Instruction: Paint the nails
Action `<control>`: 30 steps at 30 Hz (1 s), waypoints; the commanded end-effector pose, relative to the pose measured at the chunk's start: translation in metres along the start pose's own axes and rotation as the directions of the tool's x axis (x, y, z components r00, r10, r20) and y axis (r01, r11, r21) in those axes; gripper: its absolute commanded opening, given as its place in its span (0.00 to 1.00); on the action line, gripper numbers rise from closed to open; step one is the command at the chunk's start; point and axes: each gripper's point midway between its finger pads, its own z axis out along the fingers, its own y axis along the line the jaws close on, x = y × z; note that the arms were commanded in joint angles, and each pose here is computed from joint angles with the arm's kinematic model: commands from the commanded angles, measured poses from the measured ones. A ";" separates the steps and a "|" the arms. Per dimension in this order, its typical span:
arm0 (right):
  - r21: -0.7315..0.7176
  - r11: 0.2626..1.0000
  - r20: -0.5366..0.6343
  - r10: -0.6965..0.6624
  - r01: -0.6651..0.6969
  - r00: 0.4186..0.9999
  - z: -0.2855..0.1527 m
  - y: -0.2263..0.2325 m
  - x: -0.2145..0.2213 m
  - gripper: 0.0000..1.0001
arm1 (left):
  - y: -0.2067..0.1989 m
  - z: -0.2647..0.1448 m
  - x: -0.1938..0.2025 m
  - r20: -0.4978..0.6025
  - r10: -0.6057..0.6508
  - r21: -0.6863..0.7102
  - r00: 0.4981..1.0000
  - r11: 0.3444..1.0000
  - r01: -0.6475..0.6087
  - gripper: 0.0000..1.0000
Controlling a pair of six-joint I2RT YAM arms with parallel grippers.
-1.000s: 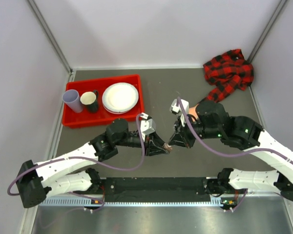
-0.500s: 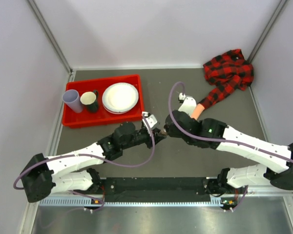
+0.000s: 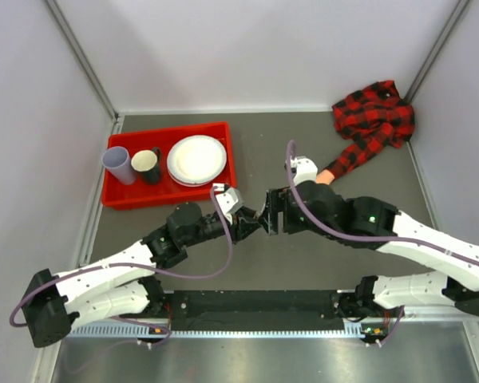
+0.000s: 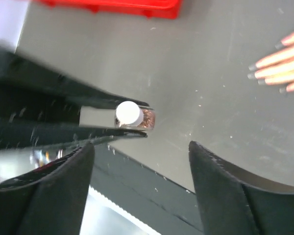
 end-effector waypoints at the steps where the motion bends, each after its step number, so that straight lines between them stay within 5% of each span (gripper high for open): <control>1: -0.227 0.944 0.019 -0.241 0.239 0.970 -0.044 0.014 -0.014 0.82 | -0.037 -0.011 -0.030 0.034 -0.023 0.181 0.999 0.983 0.016 0.00; 5: -0.392 0.859 0.030 -0.347 0.330 0.937 -0.063 0.025 -0.009 0.90 | -0.080 -0.025 -0.033 0.011 -0.053 0.413 0.999 0.910 0.044 0.00; 10: -0.639 0.664 0.048 -0.470 0.388 0.882 -0.092 0.054 0.016 0.82 | -0.113 -0.033 -0.039 -0.043 -0.098 0.608 0.994 0.787 0.104 0.00; 12: -0.654 0.646 0.028 -0.498 0.393 0.867 -0.094 0.054 0.021 0.68 | -0.122 -0.036 -0.038 -0.087 -0.106 0.657 0.991 0.741 0.137 0.00; 20: -0.650 0.648 0.008 -0.518 0.398 0.855 -0.088 0.048 0.029 0.41 | -0.124 -0.036 -0.044 -0.073 -0.105 0.675 0.992 0.727 0.127 0.00; 30: -0.644 0.653 -0.014 -0.531 0.399 0.847 -0.080 0.048 0.033 0.19 | -0.119 -0.030 -0.045 -0.069 -0.099 0.646 0.993 0.753 0.120 0.00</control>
